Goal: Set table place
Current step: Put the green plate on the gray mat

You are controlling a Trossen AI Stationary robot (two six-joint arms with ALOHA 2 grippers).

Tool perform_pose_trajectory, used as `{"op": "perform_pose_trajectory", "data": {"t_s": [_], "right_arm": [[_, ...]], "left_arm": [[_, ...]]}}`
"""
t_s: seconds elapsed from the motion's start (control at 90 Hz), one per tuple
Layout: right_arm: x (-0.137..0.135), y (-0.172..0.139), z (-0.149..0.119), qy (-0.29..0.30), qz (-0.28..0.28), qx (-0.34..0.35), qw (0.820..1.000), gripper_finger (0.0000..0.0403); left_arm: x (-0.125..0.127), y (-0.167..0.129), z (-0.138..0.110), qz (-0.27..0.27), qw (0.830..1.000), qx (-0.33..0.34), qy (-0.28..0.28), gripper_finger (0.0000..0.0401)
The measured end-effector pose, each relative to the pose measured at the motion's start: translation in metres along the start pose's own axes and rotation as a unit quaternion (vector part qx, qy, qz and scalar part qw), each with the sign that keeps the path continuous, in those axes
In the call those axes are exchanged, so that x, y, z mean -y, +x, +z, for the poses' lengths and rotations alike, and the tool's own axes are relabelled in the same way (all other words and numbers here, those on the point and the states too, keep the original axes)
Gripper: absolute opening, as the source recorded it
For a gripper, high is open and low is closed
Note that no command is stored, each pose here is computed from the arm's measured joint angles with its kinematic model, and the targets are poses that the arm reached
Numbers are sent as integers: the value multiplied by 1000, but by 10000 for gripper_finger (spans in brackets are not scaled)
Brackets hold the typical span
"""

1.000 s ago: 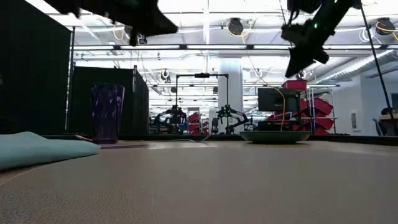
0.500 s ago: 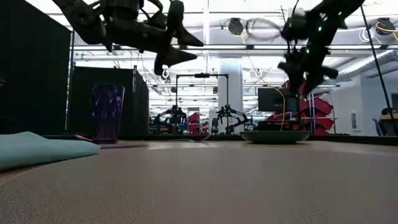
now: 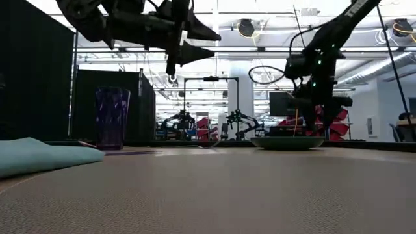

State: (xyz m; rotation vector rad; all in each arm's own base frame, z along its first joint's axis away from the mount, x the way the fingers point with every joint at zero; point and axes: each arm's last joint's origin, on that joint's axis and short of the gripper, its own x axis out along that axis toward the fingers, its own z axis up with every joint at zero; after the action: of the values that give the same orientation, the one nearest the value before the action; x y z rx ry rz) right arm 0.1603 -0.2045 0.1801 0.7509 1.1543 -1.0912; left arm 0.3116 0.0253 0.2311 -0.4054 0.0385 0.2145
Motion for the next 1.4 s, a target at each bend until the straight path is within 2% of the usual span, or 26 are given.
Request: {"op": "perform_pose_trajectory", "data": {"t_s": [0.178, 0.356, 0.467, 0.622, 0.778, 0.9, 1.011, 1.222, 1.3, 1.4], "right_arm": [[-3, 15, 0, -9, 7, -29, 1000, 263], [-9, 26, 0, -19, 25, -50, 998, 262], [-12, 31, 0, -26, 25, -56, 998, 246], [-16, 32, 1, -36, 29, -46, 998, 180], [-21, 31, 4, -44, 49, -32, 997, 32], [-24, 26, 5, -49, 63, -33, 996, 8], [-32, 9, 9, -68, 67, -39, 995, 2], [-51, -56, 10, -124, 76, -17, 989, 1], [-58, -83, 2, -143, 86, -14, 986, 1], [-62, -112, -22, -163, 90, -30, 982, 1]], "left_arm": [[11, -2, -5, -18, 1000, -7, 5, 190], [13, -3, -11, -14, 999, -35, 10, 190], [15, -3, -15, -13, 999, -47, 12, 190], [14, -4, -16, -9, 998, -56, 14, 190], [14, -4, -17, -7, 998, -61, 13, 190], [14, -4, -18, -7, 998, -62, 11, 190], [14, -4, -18, -7, 998, -62, 10, 190], [15, -4, -18, -8, 998, -63, -3, 190], [20, -5, -20, -14, 998, -65, -2, 190], [30, -7, -24, -32, 997, -71, 19, 190]]}}
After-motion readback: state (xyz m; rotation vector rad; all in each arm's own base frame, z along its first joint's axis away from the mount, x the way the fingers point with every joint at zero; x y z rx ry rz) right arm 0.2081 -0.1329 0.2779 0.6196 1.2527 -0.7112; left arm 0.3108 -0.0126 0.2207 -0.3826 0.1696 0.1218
